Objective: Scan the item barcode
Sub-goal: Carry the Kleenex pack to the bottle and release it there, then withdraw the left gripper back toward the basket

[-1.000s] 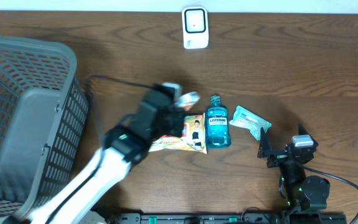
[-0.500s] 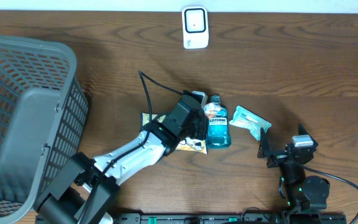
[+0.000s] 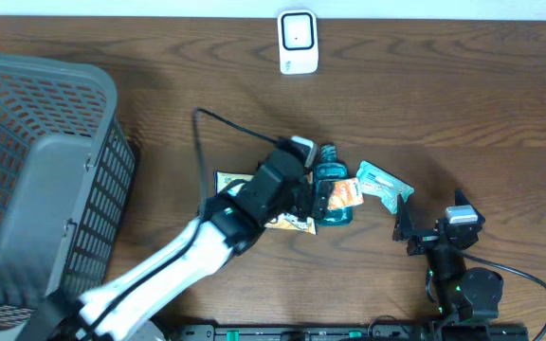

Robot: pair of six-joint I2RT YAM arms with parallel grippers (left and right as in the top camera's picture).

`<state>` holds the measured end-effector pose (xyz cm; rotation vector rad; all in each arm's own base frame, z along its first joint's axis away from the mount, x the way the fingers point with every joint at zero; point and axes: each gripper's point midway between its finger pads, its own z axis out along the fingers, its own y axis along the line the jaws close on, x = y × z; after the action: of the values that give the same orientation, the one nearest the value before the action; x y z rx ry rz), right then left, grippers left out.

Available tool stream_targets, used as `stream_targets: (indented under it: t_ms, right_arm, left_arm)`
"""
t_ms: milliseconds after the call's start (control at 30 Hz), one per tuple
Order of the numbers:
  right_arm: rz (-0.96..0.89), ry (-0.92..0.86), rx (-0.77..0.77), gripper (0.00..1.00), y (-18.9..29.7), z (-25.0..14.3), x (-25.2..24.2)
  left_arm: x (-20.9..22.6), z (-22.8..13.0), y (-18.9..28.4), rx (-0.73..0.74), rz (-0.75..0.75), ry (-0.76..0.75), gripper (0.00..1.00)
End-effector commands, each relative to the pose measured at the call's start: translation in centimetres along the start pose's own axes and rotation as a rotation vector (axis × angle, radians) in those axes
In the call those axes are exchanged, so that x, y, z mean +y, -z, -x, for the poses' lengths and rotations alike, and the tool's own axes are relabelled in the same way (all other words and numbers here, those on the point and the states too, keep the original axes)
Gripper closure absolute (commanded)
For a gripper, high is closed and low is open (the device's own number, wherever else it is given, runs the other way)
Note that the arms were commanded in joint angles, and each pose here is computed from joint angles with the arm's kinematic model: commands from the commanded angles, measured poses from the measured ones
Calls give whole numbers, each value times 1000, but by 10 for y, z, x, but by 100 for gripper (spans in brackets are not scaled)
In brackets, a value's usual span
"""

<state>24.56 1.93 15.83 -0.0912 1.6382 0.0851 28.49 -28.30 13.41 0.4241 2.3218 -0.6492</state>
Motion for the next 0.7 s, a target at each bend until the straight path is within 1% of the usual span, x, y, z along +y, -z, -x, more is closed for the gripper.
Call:
stream_targets:
  t_ms: [0,100,167,233,267,367,433,500,567,600,667]
  right_arm:
    - [-2,-14,1,1,0,-1,0]
    - [-2,-14,1,1,0,-1,0]
    - [-2,-14,1,1,0,-1,0]
    - [-2,-14,1,1,0,-1,0]
    - [-2,-14,1,1,0,-1,0]
    - [-2,-14,1,1,0,-1,0]
    - [-2,-14,1,1,0,-1,0]
    - [-2,-14,1,1,0,-1,0]
    - [-2,-14,1,1,0,-1,0]
    - [-2,-14,1,1,0,-1,0]
    - [-2,-14,1,1,0,-1,0]
  left_arm:
    - [-1,80,64,-278,113,-194,0]
    - [-4,119,118,-442,182,-317,0]
    - [-2,141,151,-533,251,-374,0]
    - [3,165,189,-636,360,-429,0]
    - [8,184,220,-719,458,-450,0]
    - [22,219,278,-877,652,-439,0]
    - [32,235,311,-964,751,-400,0]
    - [38,243,327,-974,819,-438,0]
    - [47,243,333,-921,907,-510,0]
    - [60,238,335,-827,1024,-577,0]
    - [73,230,333,-722,1109,-623,0]
